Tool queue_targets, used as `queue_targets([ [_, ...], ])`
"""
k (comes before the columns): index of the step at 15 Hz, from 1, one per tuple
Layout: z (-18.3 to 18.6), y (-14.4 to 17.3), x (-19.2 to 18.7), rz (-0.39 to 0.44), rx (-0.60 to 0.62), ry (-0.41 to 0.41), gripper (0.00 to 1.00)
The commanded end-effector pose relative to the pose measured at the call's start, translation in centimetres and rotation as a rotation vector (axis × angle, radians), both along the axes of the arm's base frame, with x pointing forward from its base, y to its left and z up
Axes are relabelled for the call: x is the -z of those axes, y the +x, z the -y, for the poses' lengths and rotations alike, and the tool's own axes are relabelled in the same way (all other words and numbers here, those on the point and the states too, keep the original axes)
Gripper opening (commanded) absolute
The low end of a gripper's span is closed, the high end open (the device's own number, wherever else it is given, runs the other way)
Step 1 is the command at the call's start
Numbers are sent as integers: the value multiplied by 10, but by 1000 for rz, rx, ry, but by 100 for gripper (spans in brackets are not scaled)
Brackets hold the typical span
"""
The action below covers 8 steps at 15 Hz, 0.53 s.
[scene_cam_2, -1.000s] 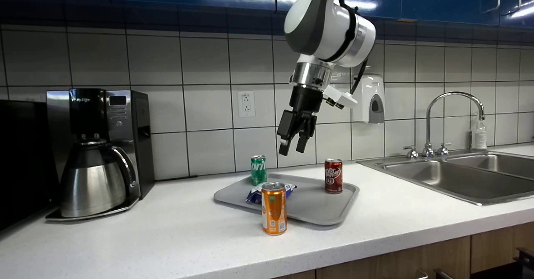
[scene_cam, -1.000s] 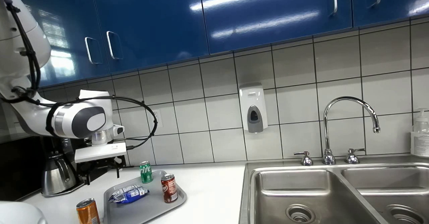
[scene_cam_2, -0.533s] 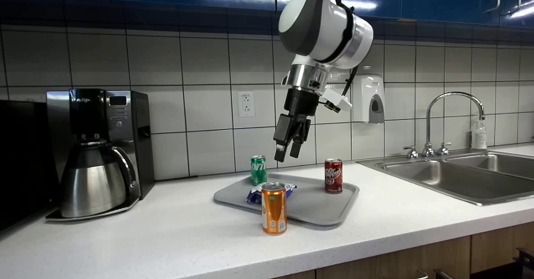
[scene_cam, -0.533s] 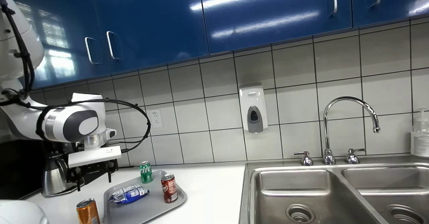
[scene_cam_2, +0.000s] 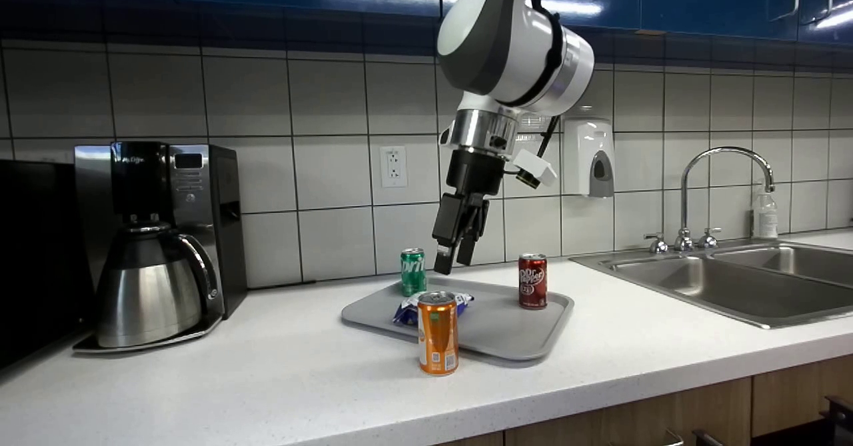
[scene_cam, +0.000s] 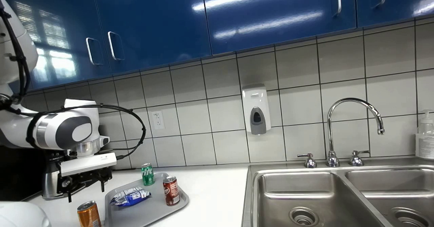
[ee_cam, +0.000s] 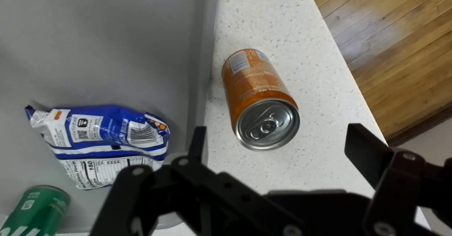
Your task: Move the soda cans on the table onto the tray
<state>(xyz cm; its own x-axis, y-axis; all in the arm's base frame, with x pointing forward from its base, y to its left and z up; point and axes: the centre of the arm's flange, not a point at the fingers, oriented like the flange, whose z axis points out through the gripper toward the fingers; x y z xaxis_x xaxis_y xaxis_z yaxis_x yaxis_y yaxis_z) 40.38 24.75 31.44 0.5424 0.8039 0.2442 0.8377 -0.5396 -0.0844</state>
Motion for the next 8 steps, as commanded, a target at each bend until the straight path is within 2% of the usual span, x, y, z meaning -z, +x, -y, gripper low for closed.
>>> queue_targets([
  [1, -7, -7, 13, 7, -55, -27, 100],
  [8, -18, -9, 37, 33, -125, -109, 100],
])
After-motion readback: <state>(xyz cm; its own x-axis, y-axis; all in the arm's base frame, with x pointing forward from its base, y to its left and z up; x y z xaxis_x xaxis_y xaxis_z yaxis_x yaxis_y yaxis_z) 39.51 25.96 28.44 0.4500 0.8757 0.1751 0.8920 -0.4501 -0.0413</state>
